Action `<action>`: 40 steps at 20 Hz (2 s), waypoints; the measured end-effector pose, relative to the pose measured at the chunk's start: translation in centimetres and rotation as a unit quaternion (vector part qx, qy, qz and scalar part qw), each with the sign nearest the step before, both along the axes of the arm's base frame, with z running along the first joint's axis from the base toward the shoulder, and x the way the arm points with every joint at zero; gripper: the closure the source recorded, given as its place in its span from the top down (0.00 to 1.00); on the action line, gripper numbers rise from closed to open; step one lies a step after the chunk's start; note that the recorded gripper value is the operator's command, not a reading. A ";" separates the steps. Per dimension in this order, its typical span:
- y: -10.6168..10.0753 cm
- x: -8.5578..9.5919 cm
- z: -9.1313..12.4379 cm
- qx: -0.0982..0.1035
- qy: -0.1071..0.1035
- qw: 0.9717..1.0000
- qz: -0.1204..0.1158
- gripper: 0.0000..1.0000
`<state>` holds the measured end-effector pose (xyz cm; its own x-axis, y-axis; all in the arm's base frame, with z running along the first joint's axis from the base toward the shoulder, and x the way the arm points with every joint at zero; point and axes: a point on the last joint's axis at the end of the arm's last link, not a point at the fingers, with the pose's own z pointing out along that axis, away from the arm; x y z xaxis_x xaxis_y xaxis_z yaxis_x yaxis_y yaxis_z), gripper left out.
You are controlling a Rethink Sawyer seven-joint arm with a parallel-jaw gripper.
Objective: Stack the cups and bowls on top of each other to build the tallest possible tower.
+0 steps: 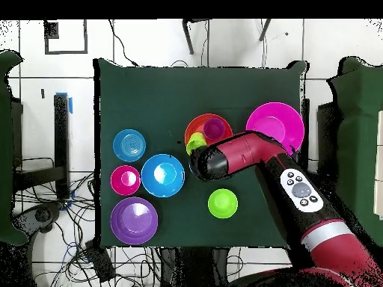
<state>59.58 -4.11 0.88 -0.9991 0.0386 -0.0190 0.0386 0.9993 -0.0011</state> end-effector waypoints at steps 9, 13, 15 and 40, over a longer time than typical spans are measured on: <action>3.0 0.2 0.0 0.001 -0.001 1.000 0.026 1.00; 4.9 0.3 -0.1 -0.007 -0.005 0.999 0.048 1.00; 5.5 0.3 -0.3 -0.012 -0.008 0.998 0.058 1.00; 0.9 3.1 1.2 -0.139 -0.077 0.982 0.102 1.00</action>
